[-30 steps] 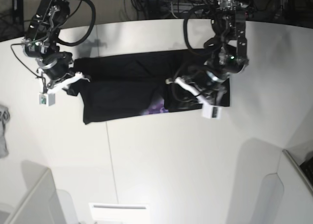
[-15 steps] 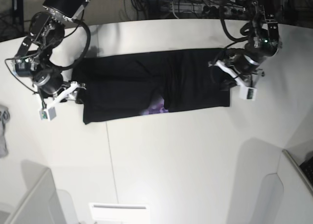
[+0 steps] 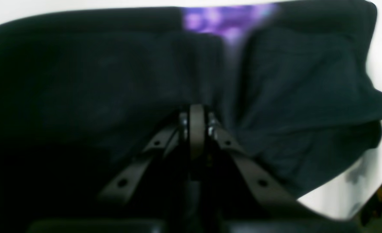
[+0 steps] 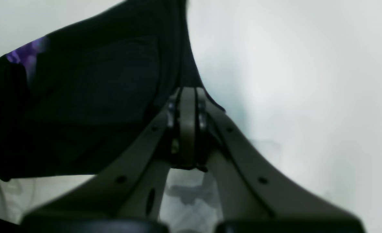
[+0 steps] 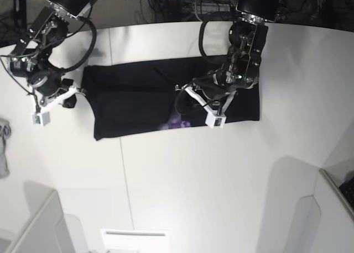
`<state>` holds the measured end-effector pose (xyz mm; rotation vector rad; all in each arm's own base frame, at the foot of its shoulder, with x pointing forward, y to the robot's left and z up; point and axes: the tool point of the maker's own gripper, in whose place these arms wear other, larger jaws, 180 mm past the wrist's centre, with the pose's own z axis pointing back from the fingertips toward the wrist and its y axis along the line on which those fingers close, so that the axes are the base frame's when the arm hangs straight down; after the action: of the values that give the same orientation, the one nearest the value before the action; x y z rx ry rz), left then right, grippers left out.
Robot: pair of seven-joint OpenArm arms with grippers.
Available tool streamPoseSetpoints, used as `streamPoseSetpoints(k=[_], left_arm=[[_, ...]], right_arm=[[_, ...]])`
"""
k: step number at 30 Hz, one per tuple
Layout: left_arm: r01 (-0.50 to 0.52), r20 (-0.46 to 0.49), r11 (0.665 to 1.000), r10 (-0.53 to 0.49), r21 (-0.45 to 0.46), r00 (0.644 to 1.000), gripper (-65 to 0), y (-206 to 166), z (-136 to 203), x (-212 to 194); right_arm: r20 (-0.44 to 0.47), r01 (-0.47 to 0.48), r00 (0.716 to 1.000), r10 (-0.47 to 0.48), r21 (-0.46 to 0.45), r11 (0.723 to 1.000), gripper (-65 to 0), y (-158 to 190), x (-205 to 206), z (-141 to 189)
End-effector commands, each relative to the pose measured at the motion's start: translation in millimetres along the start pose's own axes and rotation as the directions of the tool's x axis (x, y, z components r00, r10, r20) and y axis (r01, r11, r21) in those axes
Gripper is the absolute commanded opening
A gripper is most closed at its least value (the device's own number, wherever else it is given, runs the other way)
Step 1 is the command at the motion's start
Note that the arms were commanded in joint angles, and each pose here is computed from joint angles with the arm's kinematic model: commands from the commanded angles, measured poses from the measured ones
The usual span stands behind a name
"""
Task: Fold the T-shirt properly
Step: 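Release the strip and reposition the left gripper to its end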
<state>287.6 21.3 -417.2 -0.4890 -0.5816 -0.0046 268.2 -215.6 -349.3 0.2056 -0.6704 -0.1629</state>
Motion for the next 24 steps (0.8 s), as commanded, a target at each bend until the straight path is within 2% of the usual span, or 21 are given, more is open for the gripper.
streamPoseSetpoints(k=[1, 6, 10, 13, 14, 18, 20, 22, 24], left_arm=[[0.007, 0.026, 1.000, -0.006, -0.027, 1.000, -65.0, -11, -3, 11], [0.004, 0.016, 0.998, -0.003, -0.060, 1.000, -65.0, -28, -12, 11], [0.010, 0.072, 0.998, -0.006, -0.059, 0.997, -65.0, -28, 0, 27], [-0.024, 0.162, 1.000, 0.022, 0.014, 0.987, -65.0, 9, 33, 46], [-0.032, 0.196, 0.998, 0.022, 0.045, 0.980, -65.0, 23, 47, 52], [-0.072, 0.281, 0.979, 0.016, 0.191, 0.960, -65.0, 85, 99, 59], [-0.071, 0.289, 0.964, -0.006, 0.257, 0.957, -65.0, 116, 121, 54], [-0.065, 0.292, 0.948, -0.030, 0.310, 0.956, -65.0, 143, 142, 48], [-0.064, 0.297, 0.932, -0.048, 0.356, 0.954, -65.0, 169, 164, 40]], right_arm=[[0.059, -0.008, 0.998, 0.008, 0.005, 1.000, -65.0, 0, 16, 6], [0.050, -0.009, 0.999, 0.009, -0.002, 1.000, -65.0, -3, 13, 6], [0.047, -0.011, 0.999, 0.011, 0.001, 1.000, -65.0, -2, 13, 5], [0.029, -0.013, 0.999, 0.013, 0.004, 1.000, -65.0, -1, 11, 4], [0.011, -0.014, 1.000, 0.014, 0.005, 1.000, -63.0, 0, 10, 4], [-0.033, -0.026, 0.999, 0.027, 0.017, 1.000, -27.2, 4, 14, 4], [-0.055, -0.072, 0.996, 0.075, 0.049, 0.996, -14.4, 17, 17, -1], [-0.087, -0.147, 0.984, 0.156, 0.097, 0.984, -11.7, 29, 16, -10], [-0.118, -0.160, 0.977, 0.177, 0.138, 0.977, -11.7, 33, 14, -24]])
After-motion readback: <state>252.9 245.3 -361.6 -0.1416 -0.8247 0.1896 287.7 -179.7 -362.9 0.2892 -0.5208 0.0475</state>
